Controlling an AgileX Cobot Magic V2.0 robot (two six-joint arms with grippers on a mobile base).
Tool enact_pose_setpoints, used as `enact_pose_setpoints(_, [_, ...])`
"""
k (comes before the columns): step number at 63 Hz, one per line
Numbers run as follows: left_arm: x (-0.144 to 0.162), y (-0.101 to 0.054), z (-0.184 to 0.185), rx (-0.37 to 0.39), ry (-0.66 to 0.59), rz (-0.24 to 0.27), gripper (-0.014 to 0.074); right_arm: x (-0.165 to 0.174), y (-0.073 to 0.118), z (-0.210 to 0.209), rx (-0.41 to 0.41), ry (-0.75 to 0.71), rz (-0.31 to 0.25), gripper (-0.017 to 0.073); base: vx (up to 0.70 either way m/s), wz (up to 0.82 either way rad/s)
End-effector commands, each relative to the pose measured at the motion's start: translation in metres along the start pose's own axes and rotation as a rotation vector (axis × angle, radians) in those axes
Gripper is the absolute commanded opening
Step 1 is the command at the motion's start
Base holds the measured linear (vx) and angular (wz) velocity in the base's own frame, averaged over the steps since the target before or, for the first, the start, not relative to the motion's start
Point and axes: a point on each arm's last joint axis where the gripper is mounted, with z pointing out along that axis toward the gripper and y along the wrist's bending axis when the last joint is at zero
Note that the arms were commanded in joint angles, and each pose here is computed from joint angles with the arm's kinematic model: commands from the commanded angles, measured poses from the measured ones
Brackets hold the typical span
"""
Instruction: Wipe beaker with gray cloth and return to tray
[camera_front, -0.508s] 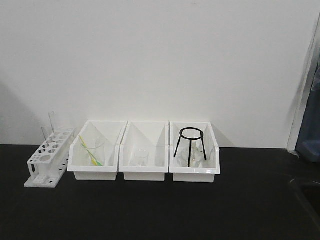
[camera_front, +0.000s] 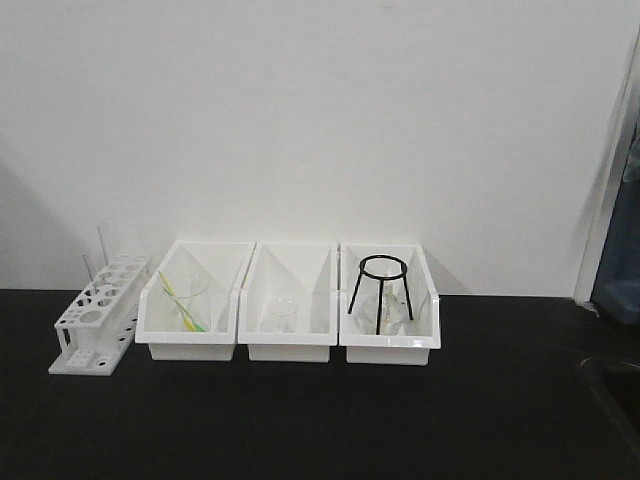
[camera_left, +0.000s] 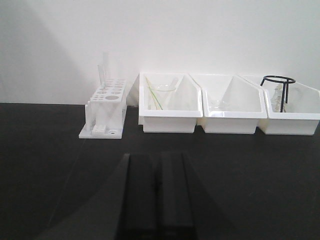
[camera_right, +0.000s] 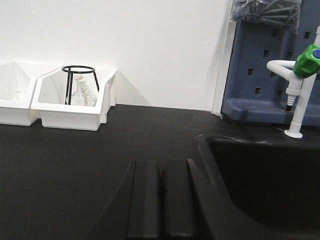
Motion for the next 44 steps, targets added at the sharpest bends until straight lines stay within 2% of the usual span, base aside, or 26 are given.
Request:
enact_pose_setpoints(1, [0.0025,0.0007,0.0,0.003,-0.064,-0.012,-0.0006,-0.006,0.0004,-0.0007,-0.002,-0.083,-0.013,-0.001,0.0,0.0])
enact_pose_setpoints(25, [0.0025,0.0007,0.0,0.003,-0.064,-0.012,-0.0006,-0.006,0.0004,-0.0007,-0.002,-0.083,-0.013,-0.001,-0.03,0.01])
enact_pose_setpoints(44, [0.0025,0.0007,0.0,0.003,-0.064,-0.012,-0.0006,-0.006,0.0004,-0.0007,-0.002,-0.083,-0.013,-0.001,-0.17,-0.04])
